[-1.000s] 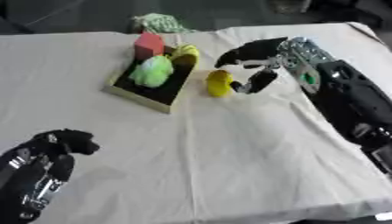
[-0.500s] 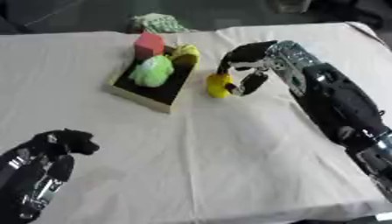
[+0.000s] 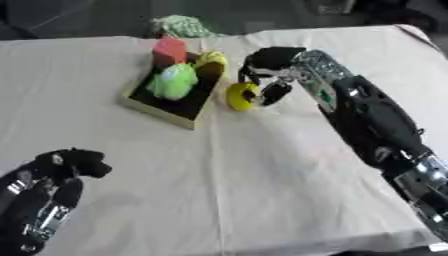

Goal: Pick up objects on the table and place them in the box.

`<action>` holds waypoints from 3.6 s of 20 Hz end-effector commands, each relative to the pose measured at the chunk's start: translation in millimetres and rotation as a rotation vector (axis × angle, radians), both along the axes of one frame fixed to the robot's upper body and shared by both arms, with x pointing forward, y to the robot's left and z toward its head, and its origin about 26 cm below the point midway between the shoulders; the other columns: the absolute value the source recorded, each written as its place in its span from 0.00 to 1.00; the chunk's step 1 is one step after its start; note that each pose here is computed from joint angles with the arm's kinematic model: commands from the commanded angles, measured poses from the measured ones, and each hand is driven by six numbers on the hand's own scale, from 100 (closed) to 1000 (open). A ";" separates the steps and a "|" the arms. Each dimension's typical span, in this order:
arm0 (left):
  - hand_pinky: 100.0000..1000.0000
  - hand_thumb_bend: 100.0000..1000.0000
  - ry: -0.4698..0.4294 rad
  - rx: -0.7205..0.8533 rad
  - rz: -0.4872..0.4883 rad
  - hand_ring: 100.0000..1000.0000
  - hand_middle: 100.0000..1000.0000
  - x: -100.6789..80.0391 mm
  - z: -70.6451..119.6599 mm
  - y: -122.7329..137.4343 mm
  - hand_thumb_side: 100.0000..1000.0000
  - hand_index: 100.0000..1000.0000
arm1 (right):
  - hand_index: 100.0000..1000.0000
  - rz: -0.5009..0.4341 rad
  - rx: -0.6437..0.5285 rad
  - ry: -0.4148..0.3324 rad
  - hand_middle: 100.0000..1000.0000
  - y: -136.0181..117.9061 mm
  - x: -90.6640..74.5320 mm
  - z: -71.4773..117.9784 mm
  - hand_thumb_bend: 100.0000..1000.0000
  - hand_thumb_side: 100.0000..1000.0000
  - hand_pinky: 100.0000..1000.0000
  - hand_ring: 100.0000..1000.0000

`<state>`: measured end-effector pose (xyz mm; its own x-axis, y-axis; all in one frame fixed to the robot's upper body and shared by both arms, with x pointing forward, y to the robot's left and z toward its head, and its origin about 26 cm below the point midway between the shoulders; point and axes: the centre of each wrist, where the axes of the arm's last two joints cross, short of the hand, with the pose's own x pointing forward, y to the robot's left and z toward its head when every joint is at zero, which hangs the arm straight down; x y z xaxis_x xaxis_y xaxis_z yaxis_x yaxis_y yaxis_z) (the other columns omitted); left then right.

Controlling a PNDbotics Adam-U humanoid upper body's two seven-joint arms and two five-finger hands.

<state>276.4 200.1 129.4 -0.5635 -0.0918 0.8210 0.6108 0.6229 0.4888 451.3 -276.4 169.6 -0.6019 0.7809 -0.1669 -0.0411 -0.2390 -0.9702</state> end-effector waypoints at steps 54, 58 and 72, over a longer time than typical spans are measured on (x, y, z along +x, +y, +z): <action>0.73 0.00 -0.028 0.003 0.005 0.70 0.59 -1.6 6.9 1.5 0.61 0.79 | 0.93 0.296 0.205 -0.215 0.81 23.3 -30.6 28.1 0.00 0.11 0.65 0.76; 0.73 0.00 -0.025 0.004 0.015 0.70 0.59 -1.7 6.6 2.9 0.61 0.79 | 0.87 0.298 0.360 -0.270 0.72 13.7 -49.7 20.4 0.00 0.17 0.60 0.68; 0.71 0.00 -0.023 -0.040 0.081 0.69 0.58 0.6 10.4 4.4 0.61 0.77 | 0.78 0.235 0.954 -0.319 0.60 47.4 -124.4 -28.3 0.00 0.45 0.51 0.59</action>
